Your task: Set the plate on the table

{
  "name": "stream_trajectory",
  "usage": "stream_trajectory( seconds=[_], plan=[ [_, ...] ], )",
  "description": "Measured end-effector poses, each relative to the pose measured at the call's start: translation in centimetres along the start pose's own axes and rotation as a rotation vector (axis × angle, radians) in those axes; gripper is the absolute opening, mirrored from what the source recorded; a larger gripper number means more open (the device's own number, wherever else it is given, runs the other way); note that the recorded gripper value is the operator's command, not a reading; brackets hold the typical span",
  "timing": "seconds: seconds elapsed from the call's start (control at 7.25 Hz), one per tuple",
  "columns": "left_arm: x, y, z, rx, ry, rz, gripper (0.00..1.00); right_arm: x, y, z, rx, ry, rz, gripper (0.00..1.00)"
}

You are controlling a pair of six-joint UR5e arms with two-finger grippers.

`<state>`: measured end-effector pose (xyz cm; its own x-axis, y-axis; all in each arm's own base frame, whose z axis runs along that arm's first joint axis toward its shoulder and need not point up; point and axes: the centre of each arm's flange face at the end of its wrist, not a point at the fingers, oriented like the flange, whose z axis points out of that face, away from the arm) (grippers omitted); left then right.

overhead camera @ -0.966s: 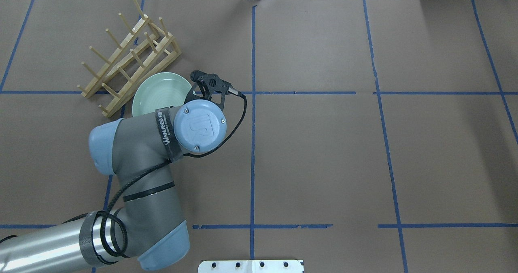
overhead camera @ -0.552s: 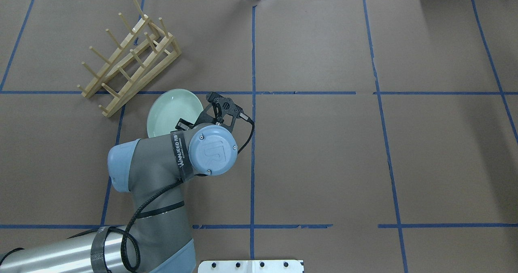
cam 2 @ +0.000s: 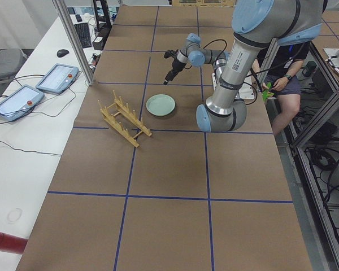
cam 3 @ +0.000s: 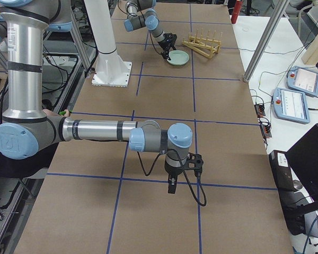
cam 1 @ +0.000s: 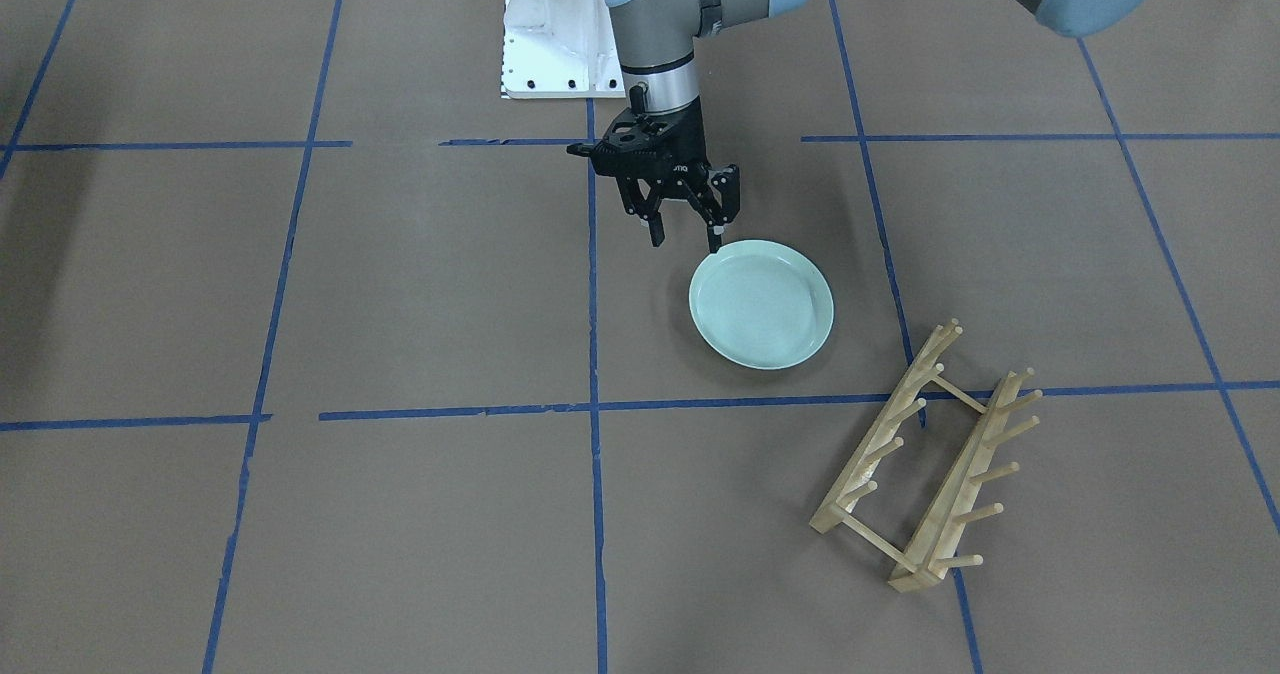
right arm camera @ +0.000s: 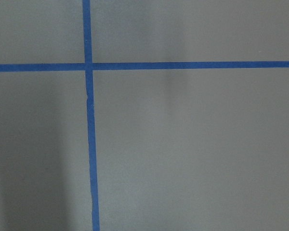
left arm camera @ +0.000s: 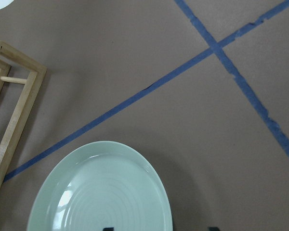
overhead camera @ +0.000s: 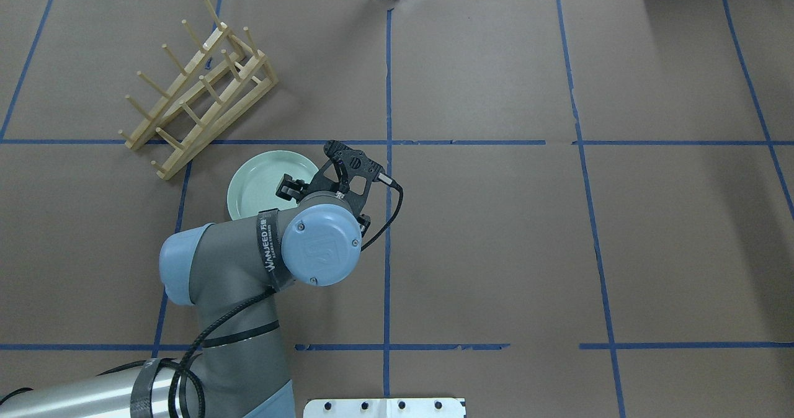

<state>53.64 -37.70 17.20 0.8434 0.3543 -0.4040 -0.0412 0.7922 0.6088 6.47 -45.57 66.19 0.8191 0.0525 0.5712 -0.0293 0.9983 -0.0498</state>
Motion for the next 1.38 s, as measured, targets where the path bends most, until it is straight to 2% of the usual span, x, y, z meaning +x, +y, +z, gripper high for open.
stream_trajectory(
  seconds=[0.28,0.41,0.69,0.97,1.38],
  plan=[
    [-8.5,-5.8,-3.2,-0.023,0.108,-0.135,1.0,0.0,0.0,0.0,0.0,0.0,-0.001,1.0],
    [-13.3,-7.6,-4.2,-0.034,0.141,-0.19,1.0,0.0,0.0,0.0,0.0,0.0,-0.001,1.0],
    [-24.5,-8.3,-4.3,-0.077,0.204,-0.299,1.0,0.0,0.0,0.0,0.0,0.0,0.0,1.0],
    [-38.6,-5.3,-3.3,-0.167,0.244,-0.334,1.0,0.0,0.0,0.0,0.0,0.0,0.0,1.0],
    [-58.2,5.4,0.7,-0.304,0.255,-0.308,1.0,0.0,0.0,0.0,0.0,0.0,-0.001,1.0]
  ],
)
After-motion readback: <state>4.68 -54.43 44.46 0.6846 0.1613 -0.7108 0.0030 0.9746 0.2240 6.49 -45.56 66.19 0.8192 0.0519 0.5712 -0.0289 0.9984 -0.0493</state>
